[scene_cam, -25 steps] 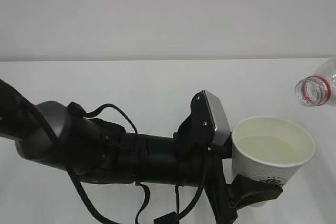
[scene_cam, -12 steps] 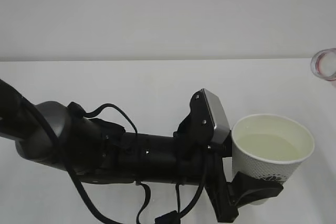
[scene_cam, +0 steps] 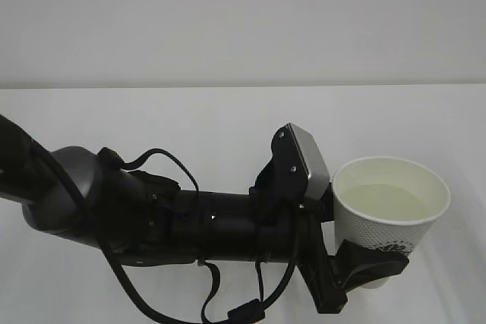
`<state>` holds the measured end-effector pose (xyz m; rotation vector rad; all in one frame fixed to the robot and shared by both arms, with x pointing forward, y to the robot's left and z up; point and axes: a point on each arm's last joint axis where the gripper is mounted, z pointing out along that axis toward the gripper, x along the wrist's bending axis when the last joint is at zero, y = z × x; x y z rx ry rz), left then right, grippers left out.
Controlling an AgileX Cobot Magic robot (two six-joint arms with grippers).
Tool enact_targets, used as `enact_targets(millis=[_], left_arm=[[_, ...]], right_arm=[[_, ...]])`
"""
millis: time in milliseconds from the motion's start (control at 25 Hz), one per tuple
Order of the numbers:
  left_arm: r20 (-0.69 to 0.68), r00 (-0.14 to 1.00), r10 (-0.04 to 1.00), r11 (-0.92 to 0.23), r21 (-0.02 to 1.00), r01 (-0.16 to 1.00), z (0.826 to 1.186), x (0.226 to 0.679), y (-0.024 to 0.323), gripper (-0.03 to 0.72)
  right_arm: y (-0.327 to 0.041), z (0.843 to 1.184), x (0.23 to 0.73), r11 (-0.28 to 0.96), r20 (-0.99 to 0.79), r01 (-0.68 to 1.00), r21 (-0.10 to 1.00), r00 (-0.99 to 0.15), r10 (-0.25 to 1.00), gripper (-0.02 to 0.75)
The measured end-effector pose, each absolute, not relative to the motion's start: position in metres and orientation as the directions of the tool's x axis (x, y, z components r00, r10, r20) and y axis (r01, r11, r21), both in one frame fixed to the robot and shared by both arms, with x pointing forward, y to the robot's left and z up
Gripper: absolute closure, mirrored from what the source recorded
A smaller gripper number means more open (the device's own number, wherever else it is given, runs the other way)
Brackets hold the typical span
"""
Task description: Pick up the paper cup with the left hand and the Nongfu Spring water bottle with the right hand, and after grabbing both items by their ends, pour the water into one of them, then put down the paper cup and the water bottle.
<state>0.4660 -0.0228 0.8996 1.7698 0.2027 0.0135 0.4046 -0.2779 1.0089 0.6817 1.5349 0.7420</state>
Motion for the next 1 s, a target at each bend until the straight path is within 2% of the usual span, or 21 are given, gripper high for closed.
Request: enact_targets(millis=[200,320,560,720,1000], left_arm=[[-0.103,0.984,0.145,-0.193,0.973,0.130,0.900,0.466,-0.023,0.160],[-0.106,0.983,0.152,-0.189,0.973,0.134,0.900,0.467,-0.023,0.160],[-0.114,0.979,0.166,-0.181,0.973,0.144,0.900,0.468,-0.023,0.160],[-0.115,0.979,0.169,-0.180,0.973,0.145,0.900,0.468,-0.023,0.160],[-0.115,0.979,0.169,-0.180,0.973,0.145,0.900,0.468,-0.023,0.160]], right_arm=[[-0.278,1.009,0.405,0.448,-0.445,0.020,0.894,-0.086,0.892,0.360],[-0.278,1.009,0.405,0.299,-0.295,0.033,0.954,-0.082,0.952,0.360],[-0.277,1.005,0.407,0.089,-0.084,0.071,0.994,-0.074,0.994,0.360],[-0.276,0.996,0.412,0.035,-0.026,0.129,0.991,-0.071,0.997,0.360],[-0.275,0.977,0.422,0.043,-0.027,0.232,0.972,-0.071,0.997,0.360]])
